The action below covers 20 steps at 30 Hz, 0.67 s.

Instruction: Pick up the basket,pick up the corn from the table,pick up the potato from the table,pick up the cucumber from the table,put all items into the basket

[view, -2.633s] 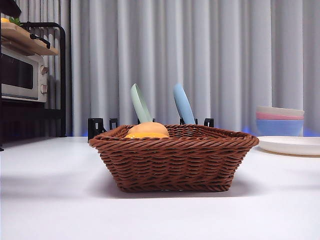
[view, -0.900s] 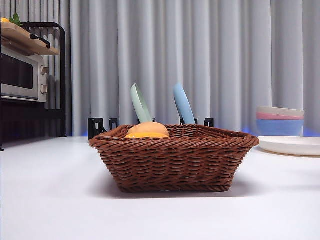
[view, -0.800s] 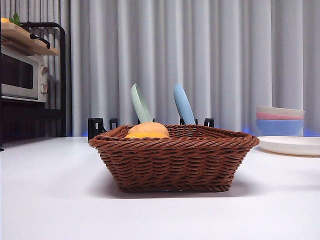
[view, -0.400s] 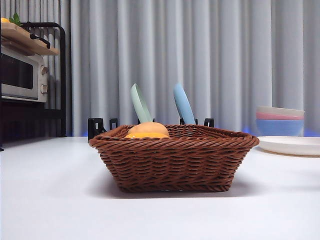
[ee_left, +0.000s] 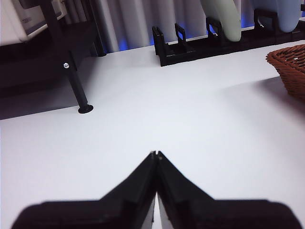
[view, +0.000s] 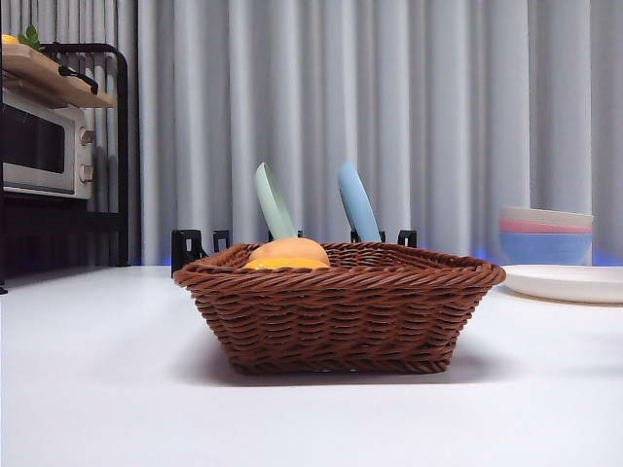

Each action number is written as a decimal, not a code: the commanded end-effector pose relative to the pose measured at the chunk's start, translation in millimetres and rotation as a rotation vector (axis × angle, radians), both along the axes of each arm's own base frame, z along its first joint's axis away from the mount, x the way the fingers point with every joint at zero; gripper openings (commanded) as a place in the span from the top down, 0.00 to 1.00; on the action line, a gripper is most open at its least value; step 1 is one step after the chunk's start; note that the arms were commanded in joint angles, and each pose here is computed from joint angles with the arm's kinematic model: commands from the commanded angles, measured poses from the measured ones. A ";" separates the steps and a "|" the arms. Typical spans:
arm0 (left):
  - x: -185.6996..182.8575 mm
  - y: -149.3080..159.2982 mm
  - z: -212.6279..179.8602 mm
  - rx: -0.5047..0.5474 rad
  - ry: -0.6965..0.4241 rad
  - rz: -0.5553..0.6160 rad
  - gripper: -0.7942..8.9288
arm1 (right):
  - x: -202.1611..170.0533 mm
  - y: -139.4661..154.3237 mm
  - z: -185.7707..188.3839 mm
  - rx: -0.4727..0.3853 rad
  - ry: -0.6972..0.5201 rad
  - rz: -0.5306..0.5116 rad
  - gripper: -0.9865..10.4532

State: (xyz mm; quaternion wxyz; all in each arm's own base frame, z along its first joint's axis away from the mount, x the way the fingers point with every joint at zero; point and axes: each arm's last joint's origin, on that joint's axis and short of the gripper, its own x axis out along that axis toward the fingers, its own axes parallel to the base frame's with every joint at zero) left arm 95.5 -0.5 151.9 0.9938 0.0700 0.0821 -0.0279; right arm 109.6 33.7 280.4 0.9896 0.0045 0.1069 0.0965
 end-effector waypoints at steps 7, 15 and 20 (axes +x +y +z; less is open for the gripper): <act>0.6 0.4 -4.6 0.009 0.011 0.003 0.92 | -14.7 -20.9 -64.7 -0.047 -0.175 -0.071 0.93; 0.6 0.4 -4.6 0.009 0.011 0.003 0.92 | -12.8 -23.6 -121.8 -0.042 -0.137 -0.101 0.93; 0.6 0.4 -4.6 0.009 0.011 0.003 0.92 | -13.9 -23.6 -130.2 -0.026 -0.065 -0.103 0.93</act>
